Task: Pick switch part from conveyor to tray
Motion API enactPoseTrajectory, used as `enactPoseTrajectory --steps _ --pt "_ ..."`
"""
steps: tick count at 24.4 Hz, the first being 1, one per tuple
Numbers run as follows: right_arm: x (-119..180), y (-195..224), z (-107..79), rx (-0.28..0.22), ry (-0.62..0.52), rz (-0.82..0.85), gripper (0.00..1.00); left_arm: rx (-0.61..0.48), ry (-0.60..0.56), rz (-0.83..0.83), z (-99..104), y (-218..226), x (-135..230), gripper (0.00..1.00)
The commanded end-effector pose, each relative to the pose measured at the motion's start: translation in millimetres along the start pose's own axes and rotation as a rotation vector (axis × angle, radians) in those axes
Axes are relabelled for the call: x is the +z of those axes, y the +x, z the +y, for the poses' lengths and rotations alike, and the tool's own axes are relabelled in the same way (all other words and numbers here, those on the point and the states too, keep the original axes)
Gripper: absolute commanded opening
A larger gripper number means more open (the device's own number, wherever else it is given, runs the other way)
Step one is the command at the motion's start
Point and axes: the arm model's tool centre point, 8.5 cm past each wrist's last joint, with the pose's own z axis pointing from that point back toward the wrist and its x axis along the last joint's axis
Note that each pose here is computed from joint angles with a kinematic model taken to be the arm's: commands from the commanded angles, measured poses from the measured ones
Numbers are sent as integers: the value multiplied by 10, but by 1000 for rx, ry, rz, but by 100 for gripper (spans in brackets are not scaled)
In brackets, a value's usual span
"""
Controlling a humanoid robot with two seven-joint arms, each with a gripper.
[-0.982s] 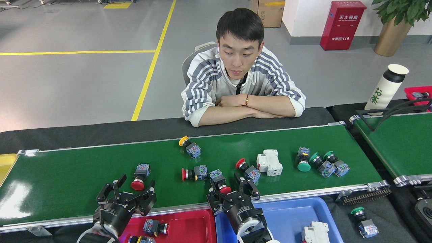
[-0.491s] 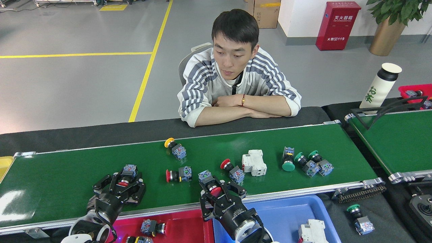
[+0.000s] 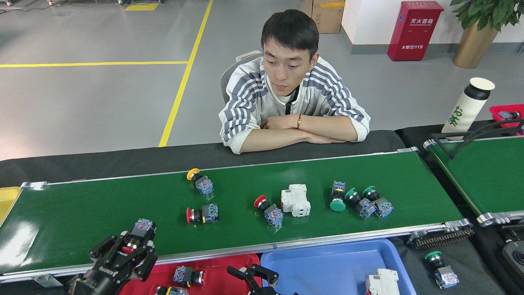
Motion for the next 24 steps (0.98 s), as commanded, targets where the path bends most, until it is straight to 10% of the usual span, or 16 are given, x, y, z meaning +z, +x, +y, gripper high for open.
enactPoseTrajectory --steps 1,6,12,24 --pt "257 -350 -110 -14 -54 214 100 -11 5 -78 23 147 36 16" --pt "1047 -847 87 -86 -116 725 100 0 8 -114 6 263 -20 100" --pt "1371 -1170 72 3 -100 991 100 27 43 2 44 42 88 100" --pt "846 -1422 61 43 -10 906 100 129 -68 599 -416 -772 908 100"
